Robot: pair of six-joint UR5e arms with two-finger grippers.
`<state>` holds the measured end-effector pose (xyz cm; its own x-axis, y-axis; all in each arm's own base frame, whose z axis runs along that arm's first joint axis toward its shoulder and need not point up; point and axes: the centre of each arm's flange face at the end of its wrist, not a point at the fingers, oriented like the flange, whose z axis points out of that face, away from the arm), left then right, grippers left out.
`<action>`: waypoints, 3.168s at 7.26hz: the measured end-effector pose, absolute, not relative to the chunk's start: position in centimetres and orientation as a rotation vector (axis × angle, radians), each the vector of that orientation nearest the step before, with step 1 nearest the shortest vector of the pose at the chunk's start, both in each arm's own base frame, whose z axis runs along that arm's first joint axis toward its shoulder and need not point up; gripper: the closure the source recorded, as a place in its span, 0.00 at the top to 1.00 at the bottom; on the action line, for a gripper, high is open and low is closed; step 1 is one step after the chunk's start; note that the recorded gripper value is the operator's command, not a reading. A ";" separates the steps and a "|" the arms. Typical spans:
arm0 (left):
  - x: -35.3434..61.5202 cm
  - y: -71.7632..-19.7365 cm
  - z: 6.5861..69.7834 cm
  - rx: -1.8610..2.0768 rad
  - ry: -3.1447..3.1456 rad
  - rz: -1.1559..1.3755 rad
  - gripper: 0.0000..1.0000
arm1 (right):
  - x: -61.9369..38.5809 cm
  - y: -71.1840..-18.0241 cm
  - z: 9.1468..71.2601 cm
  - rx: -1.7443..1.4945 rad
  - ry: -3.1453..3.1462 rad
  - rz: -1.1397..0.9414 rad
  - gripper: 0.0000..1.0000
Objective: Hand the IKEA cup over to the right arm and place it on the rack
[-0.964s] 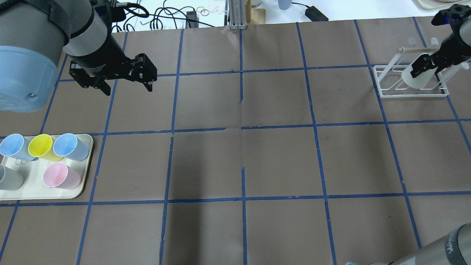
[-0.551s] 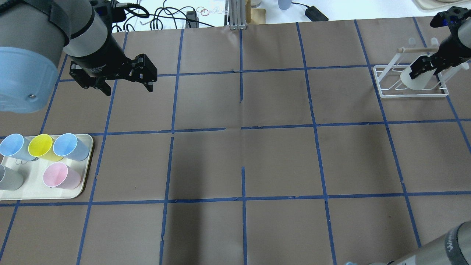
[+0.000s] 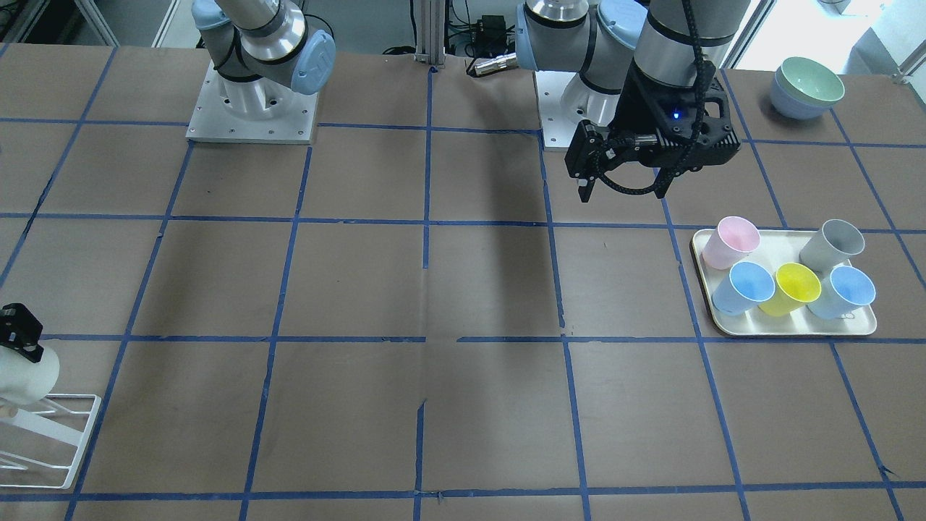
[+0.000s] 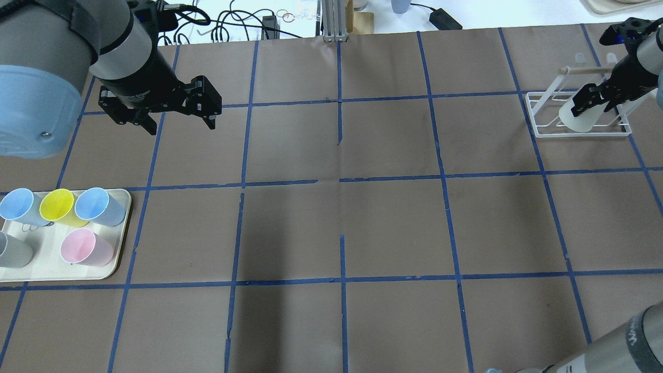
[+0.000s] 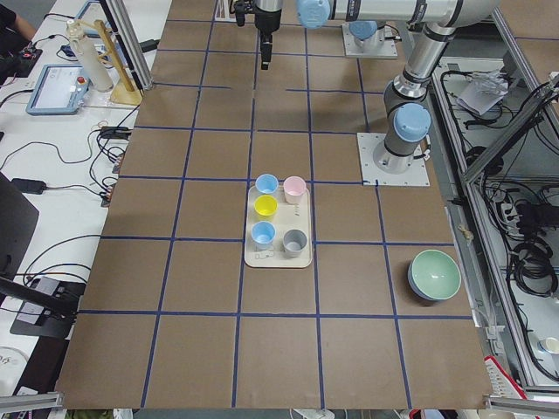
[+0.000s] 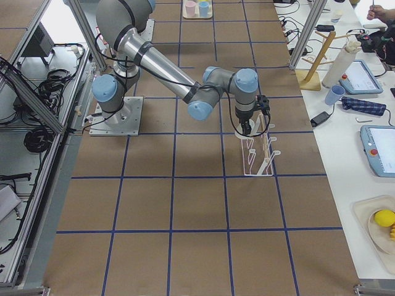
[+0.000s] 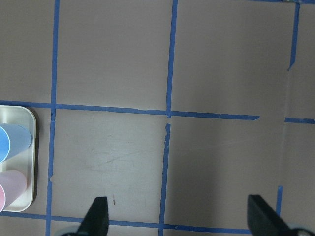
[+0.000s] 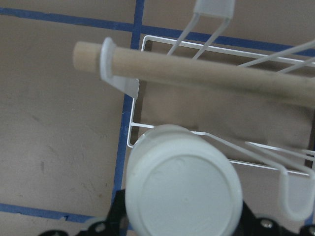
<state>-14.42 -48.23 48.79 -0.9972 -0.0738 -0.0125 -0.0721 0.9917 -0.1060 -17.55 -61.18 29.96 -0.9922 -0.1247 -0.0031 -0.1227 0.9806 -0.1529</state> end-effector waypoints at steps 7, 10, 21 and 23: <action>-14.4 -48.2 48.7 -0.115 3.126 -0.162 1.00 | -15.4 -57.7 36.8 -0.145 3.107 -0.192 1.00; -14.5 -48.1 48.6 -0.115 3.125 -0.158 1.00 | -7.8 -50.1 46.9 -0.027 3.084 -0.122 1.00; -15.0 -48.0 48.3 -0.111 3.157 -0.151 1.00 | 15.2 -42.3 49.2 -0.013 3.145 0.014 1.00; -15.1 -48.0 48.2 -0.113 3.157 -0.147 1.00 | 13.5 -42.6 49.1 0.058 3.132 0.025 1.00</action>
<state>-15.08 -48.02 48.25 -0.9972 -0.0705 0.0245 -0.0725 0.9931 -0.0922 13.49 -42.60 49.08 -0.9993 0.0372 -0.0084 0.0370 0.9992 0.0159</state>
